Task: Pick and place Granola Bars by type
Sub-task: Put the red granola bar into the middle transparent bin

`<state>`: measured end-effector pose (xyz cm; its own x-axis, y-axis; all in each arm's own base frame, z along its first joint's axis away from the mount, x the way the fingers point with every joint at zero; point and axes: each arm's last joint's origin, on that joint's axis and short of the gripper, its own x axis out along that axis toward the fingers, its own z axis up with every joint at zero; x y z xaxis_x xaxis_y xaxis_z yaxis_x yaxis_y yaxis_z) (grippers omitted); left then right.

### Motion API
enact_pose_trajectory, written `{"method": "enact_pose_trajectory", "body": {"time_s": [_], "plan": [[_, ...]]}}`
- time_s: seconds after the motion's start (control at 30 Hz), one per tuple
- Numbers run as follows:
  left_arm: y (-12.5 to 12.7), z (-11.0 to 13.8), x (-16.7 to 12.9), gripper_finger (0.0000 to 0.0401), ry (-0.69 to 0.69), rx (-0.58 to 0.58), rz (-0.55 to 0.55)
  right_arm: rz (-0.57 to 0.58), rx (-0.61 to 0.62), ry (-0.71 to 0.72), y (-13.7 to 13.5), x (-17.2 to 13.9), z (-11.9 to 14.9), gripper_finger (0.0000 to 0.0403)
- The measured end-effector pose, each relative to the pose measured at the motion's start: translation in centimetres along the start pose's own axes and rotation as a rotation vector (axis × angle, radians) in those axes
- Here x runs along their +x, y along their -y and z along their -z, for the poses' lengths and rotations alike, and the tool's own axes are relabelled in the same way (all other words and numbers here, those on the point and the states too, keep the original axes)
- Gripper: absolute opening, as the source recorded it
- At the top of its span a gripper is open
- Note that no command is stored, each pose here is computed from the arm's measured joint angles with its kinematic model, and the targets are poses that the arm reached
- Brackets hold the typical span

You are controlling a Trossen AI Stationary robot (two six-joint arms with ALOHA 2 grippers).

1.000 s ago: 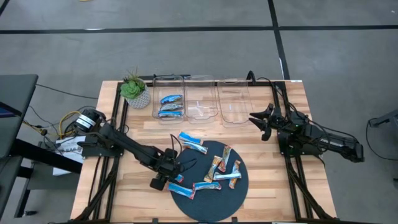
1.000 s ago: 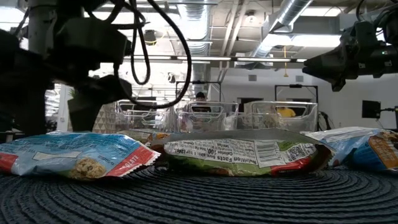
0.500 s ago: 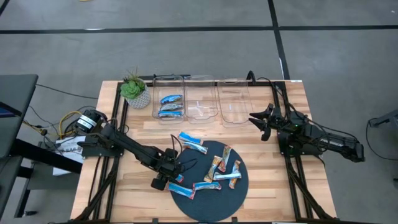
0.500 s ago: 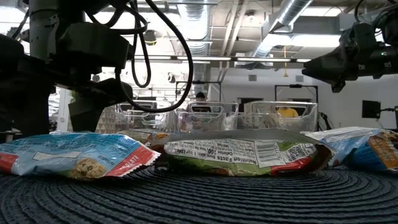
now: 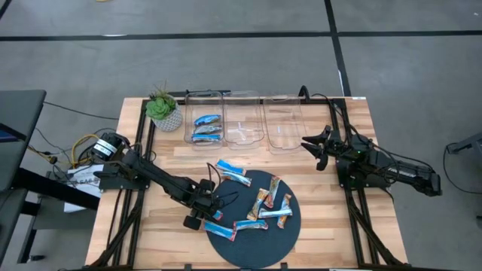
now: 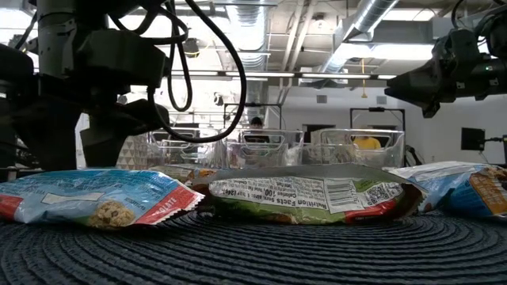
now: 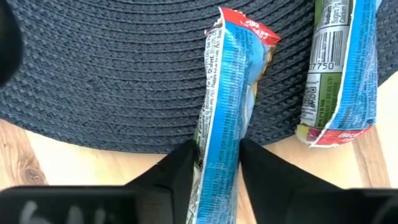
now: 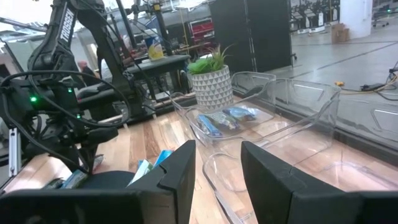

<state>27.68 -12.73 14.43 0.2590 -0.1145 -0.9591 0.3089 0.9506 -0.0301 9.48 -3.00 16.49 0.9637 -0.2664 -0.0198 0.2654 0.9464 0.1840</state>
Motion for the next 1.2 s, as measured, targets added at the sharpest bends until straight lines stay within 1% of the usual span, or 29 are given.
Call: {"method": "enact_pose_trajectory", "body": {"time_s": [0.17, 0.33, 0.5, 0.57, 0.7, 0.83, 1.0, 1.1, 1.2], "plan": [[0.0, 0.0, 0.0, 0.0082, 0.001, -0.014, 0.000, 0.000, 0.000, 0.000, 0.0, 0.0, 0.0, 0.0123], [0.0, 0.0, 0.0, 0.0057, 0.001, -0.016, 0.000, 0.000, 0.000, 0.000, 0.0, 0.0, 0.0, 0.0123], [0.0, -0.1, -0.1, 0.0045, 0.007, -0.033, 0.012, 0.000, 0.000, 0.000, 0.0, 0.0, 0.0, 0.0123], [0.1, -0.2, -0.3, 0.0044, 0.022, -0.034, 0.030, 0.000, 0.000, 0.000, 0.0, 0.0, 0.0, 0.0123], [0.1, -0.6, -0.9, 0.0043, 0.046, -0.035, 0.032, 0.000, 0.000, 0.000, 0.0, 0.0, 0.0, 0.0123], [0.2, -1.3, -1.9, 0.0043, 0.089, -0.034, 0.037, 0.000, 0.000, -0.001, 0.0, 0.0, 0.0, 0.0123], [0.1, -2.1, -3.6, 0.0043, 0.164, -0.039, 0.012, 0.000, 0.000, 0.001, 0.0, 0.0, 0.0, 0.0123], [-0.2, -2.6, -4.9, 0.0043, 0.242, -0.049, -0.006, 0.000, 0.000, 0.000, 0.0, 0.0, 0.0, 0.0123], [-0.5, -3.2, -6.2, 0.0043, 0.350, -0.065, 0.000, 0.000, 0.000, 0.000, 0.0, 0.0, 0.0, 0.0123]]}}
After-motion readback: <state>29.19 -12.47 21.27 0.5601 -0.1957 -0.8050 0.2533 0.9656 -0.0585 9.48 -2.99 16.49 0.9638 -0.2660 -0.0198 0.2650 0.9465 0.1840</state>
